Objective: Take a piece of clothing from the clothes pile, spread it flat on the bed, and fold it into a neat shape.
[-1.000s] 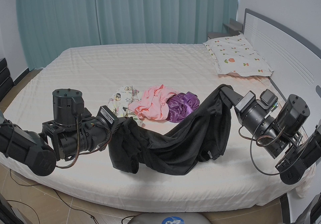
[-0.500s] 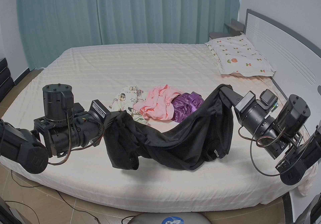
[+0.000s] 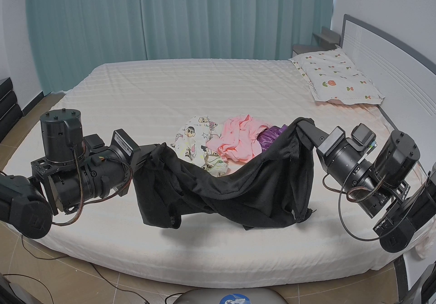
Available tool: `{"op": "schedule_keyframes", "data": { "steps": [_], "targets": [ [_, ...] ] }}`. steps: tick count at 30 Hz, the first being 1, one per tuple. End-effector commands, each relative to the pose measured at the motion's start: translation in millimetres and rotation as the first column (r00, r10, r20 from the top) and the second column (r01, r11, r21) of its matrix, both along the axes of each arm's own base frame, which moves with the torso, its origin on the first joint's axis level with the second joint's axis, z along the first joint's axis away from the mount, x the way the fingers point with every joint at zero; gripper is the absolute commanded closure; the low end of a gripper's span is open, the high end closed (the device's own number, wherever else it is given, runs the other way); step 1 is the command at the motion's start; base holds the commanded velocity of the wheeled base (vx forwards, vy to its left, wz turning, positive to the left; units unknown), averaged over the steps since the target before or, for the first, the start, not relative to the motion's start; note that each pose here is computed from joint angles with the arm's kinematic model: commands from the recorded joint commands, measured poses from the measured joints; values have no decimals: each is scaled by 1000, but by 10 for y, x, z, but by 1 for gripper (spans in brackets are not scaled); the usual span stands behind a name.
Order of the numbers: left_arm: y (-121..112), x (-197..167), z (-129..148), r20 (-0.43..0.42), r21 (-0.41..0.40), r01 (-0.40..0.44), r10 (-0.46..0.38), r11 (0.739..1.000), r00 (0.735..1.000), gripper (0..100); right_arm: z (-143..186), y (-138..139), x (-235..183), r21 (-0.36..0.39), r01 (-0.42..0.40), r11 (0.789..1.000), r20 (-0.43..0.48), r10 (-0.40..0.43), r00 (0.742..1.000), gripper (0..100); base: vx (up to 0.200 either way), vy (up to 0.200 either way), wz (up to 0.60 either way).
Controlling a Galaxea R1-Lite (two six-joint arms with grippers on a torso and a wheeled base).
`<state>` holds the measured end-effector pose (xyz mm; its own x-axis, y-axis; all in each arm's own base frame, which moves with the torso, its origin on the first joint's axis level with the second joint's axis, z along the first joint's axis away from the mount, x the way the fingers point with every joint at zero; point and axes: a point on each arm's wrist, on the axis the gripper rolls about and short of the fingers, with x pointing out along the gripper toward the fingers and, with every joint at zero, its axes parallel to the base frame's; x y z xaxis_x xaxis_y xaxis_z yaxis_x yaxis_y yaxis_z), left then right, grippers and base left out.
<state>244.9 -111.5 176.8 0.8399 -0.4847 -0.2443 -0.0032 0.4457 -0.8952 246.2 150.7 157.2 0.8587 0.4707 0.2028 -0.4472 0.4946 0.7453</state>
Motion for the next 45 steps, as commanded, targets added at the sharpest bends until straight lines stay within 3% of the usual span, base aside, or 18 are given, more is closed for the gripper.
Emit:
{"op": "schedule_keyframes", "data": {
  "steps": [1,45],
  "targets": [
    [3,-6,11,4,-2,0,0,1000,1000,100,7,2,0,6,-1,1000,10,1,1000,100,0,200,0],
    [-4,68,-119,-41,10,16,-16,1000,999,100,-72,163,-55,-9,-56,998,-12,55,998,100,0,200,0]
  ]
}}
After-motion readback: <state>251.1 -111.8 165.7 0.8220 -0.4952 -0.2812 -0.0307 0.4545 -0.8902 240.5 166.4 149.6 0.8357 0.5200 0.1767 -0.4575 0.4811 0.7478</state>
